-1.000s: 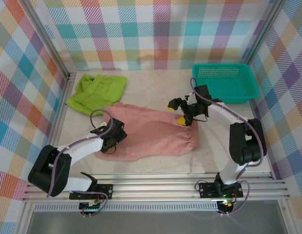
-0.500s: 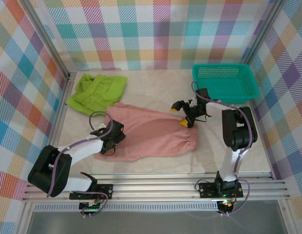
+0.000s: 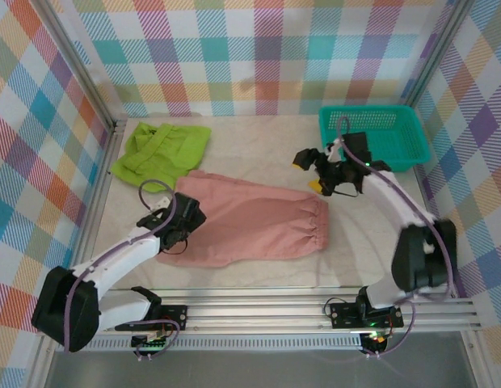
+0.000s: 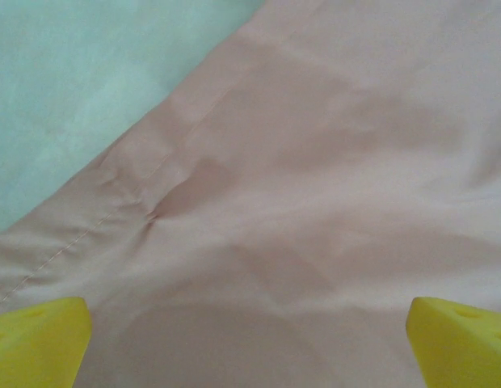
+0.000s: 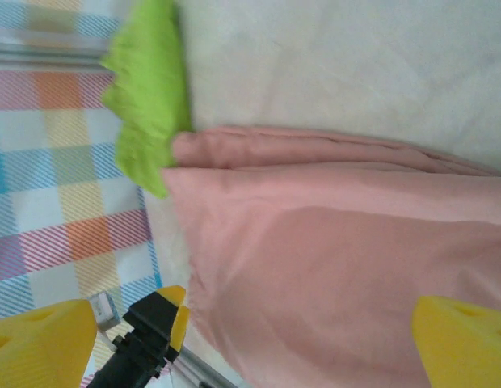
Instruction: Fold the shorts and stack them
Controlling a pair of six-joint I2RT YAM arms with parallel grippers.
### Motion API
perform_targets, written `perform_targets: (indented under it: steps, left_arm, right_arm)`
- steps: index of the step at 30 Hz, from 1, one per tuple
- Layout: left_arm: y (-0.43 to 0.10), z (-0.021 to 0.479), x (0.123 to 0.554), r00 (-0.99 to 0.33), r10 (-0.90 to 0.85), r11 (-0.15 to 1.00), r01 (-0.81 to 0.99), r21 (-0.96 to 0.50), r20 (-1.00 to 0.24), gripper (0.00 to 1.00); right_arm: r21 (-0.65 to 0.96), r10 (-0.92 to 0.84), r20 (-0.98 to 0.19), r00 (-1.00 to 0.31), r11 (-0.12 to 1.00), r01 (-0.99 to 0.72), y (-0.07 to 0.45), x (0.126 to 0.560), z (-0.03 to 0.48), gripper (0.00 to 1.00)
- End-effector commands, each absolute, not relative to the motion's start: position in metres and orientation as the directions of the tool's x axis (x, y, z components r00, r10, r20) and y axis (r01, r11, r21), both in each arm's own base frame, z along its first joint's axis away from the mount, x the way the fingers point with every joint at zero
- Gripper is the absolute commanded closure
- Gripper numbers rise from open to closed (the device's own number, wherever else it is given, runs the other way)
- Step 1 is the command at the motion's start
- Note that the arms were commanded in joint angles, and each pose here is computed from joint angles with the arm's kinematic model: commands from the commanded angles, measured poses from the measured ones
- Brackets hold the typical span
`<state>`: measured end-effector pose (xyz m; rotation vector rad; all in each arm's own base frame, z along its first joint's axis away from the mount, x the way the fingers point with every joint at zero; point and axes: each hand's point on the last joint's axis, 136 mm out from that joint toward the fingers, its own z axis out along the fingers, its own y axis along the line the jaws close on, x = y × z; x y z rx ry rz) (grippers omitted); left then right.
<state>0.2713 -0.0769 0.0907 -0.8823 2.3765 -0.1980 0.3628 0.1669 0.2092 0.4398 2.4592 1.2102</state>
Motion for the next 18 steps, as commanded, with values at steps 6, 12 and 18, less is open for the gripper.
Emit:
perform_targets:
  steps: [6, 12, 18]
  left_arm:
    - [-0.097, 0.135, 0.283, -0.641, -0.574, 0.817, -0.411, -0.404, -0.509, 0.0]
    - [-0.102, 0.133, 0.284, -0.652, -0.566, 0.821, -0.389, -0.418, -0.504, 0.0]
    - [-0.099, 0.121, 0.279, -0.652, -0.581, 0.812, -0.416, -0.41, -0.487, 0.0]
  right_arm:
    - [0.655, 0.626, -0.048, -0.778, 0.608, 0.449, 0.082, 0.29, 0.117, 0.02]
    - [0.664, 0.613, 0.045, -0.789, 0.571, 0.482, 0.09, 0.277, 0.076, 0.04]
    - [0.64, 0.587, 0.107, -0.802, 0.577, 0.508, 0.095, 0.276, 0.051, 0.05]
